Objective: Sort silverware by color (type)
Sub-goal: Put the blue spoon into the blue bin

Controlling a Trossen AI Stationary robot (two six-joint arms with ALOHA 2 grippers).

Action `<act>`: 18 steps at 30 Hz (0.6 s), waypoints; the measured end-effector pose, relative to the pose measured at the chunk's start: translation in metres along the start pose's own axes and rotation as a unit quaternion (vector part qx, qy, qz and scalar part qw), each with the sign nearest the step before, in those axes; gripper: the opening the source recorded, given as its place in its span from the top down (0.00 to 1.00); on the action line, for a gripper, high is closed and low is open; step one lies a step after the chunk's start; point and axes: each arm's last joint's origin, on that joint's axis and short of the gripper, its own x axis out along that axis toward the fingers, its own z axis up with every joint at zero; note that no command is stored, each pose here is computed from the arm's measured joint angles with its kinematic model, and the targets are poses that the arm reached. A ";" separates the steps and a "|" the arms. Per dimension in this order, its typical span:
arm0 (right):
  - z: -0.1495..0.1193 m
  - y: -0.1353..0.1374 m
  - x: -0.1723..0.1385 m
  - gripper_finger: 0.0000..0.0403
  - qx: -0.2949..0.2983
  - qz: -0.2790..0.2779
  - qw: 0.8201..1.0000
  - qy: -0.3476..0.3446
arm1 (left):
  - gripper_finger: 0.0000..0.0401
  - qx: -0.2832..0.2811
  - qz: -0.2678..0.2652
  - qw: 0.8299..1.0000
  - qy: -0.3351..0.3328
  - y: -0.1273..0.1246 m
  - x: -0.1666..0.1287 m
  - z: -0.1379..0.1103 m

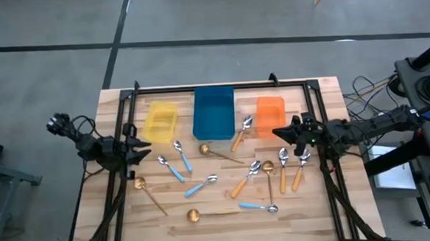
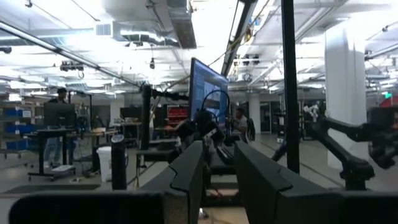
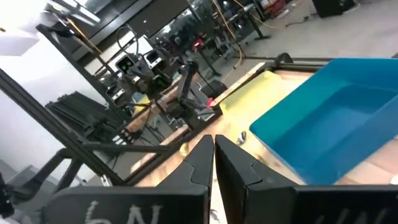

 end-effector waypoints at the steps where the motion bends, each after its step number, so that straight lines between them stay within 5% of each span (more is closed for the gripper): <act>1: 0.002 0.003 0.002 0.98 0.004 0.002 1.000 0.008 | 0.81 -0.002 0.001 1.000 -0.003 -0.001 0.002 0.002; 18: 0.016 0.054 0.063 0.98 0.056 -0.007 0.981 0.184 | 0.81 -0.033 -0.009 0.999 0.040 -0.029 0.061 0.043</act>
